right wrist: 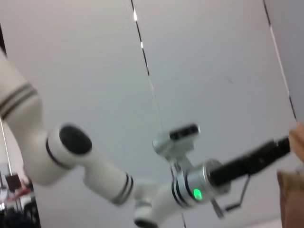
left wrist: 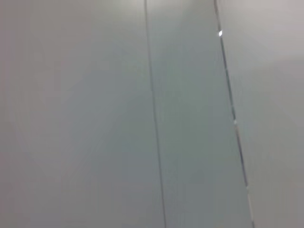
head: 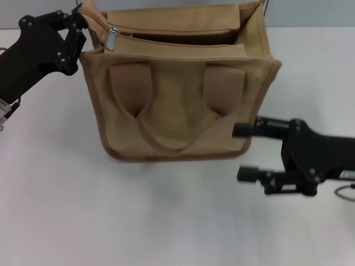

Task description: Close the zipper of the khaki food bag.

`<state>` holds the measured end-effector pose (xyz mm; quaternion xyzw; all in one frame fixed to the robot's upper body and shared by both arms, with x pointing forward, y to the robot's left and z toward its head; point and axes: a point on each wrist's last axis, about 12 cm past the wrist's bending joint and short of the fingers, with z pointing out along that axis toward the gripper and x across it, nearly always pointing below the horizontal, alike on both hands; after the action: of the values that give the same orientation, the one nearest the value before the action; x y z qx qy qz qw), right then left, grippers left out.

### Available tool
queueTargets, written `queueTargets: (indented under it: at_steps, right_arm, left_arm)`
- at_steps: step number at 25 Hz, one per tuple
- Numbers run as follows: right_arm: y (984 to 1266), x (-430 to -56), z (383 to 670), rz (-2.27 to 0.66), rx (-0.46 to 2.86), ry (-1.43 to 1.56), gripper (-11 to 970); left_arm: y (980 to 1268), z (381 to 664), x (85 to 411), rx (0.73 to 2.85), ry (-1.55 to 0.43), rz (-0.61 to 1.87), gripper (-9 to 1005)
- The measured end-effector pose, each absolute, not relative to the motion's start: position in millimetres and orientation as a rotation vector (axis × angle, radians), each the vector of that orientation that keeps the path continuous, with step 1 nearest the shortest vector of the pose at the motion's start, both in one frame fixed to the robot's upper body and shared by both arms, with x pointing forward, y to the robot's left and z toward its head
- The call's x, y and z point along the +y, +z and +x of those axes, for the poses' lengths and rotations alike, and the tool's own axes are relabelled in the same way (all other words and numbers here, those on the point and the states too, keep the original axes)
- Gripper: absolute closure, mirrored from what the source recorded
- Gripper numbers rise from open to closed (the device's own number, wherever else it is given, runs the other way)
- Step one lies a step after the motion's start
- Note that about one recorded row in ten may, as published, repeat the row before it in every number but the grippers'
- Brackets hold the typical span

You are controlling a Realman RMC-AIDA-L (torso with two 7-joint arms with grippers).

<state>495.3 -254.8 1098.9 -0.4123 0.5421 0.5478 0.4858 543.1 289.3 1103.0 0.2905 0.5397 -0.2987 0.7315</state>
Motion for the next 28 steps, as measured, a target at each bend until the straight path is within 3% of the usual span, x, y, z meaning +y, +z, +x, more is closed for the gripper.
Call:
queueTargets:
  at_steps: [11, 18, 22, 28]
  right_arm:
    - [1145, -239, 550, -0.737, 1.419, 1.51, 276]
    - [1174, -204, 590, -0.739, 1.62, 1.543, 303]
    - [1180, -189, 598, -0.766, 1.687, 1.541, 318]
    - [1185, -167, 610, -0.747, 1.779, 1.533, 481]
  left_arm:
    - [1107, 547, 287, 1.177, -0.704, 0.586, 964]
    - [1104, 544, 283, 1.171, -0.726, 0.555, 965]
    - [1104, 544, 281, 1.167, -0.731, 0.559, 965]
    - [1105, 543, 278, 1.15, -0.75, 0.562, 965]
